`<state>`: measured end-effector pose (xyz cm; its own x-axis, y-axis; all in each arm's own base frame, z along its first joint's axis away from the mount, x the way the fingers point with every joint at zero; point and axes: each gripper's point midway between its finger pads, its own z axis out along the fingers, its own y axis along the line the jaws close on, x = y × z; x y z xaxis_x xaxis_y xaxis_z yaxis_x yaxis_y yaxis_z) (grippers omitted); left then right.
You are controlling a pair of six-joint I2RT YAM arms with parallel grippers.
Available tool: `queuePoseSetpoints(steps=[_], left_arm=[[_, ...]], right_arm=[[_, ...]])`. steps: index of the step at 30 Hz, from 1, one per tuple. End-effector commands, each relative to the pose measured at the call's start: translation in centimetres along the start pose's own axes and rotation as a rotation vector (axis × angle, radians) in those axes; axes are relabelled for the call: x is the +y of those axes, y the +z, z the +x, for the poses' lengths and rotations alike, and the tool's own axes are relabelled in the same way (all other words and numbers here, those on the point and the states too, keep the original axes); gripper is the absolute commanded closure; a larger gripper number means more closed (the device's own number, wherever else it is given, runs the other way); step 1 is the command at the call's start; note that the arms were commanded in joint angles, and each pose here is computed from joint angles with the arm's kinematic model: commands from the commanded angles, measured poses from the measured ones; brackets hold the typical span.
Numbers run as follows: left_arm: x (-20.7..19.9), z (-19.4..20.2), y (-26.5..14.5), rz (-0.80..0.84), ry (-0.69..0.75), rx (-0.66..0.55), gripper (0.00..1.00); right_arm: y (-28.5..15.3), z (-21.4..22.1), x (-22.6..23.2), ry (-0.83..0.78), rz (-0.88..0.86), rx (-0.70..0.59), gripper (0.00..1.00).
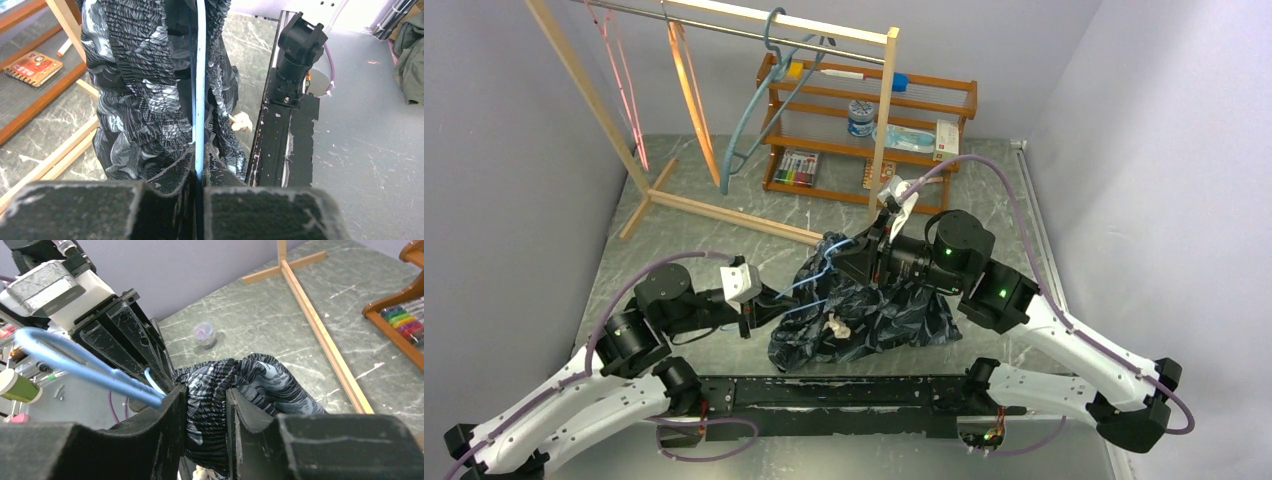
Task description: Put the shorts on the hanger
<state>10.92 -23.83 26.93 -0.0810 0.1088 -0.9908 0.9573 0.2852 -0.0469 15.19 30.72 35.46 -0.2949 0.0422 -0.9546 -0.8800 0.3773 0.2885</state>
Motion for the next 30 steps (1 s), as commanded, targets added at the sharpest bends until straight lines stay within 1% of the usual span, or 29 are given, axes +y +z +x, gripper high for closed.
queuePoseSetpoints(steps=[1,4,8,14,19,23,25,26,27,28,30], left_arm=[[0.0,-3.7,0.0,-0.001,0.081,-0.158,0.93],[0.1,-3.6,-0.3,-0.014,0.084,-0.180,0.93],[0.0,-3.4,-0.5,-0.014,0.092,-0.213,0.93],[0.4,-3.2,-0.3,-0.031,0.106,-0.224,0.93],[0.5,-3.3,-0.4,-0.039,0.114,-0.244,0.93],[0.4,-3.5,-0.5,-0.036,0.121,-0.272,0.93],[0.3,-3.4,-0.5,-0.028,0.127,-0.274,0.93],[0.3,-3.4,-0.6,-0.028,0.130,-0.275,0.93],[0.2,-3.4,-0.6,-0.025,0.133,-0.275,0.93],[0.1,-3.5,-0.7,-0.022,0.137,-0.277,0.93],[0.0,-3.6,-0.8,-0.018,0.142,-0.283,0.93]], right_arm=[[-0.7,-1.5,1.5,-0.073,-0.064,-0.021,0.65],[-1.4,-2.0,1.0,-0.093,-0.024,-0.021,0.63],[-2.2,-3.2,1.2,-0.100,-0.013,-0.046,0.58],[-2.1,-4.3,3.4,-0.084,-0.119,-0.037,0.50],[-2.1,-5.3,3.2,-0.106,-0.091,-0.032,0.48],[-2.4,-5.3,2.8,-0.168,-0.076,0.007,0.47],[-2.9,-5.7,3.0,-0.239,-0.093,-0.002,0.44],[-3.1,-5.9,3.3,-0.290,-0.117,-0.004,0.36],[-3.3,-5.8,3.6,-0.351,-0.146,-0.006,0.07],[-3.6,-5.8,3.9,-0.395,-0.167,-0.008,0.01],[-4.0,-5.4,4.2,-0.435,-0.197,0.024,0.01]])
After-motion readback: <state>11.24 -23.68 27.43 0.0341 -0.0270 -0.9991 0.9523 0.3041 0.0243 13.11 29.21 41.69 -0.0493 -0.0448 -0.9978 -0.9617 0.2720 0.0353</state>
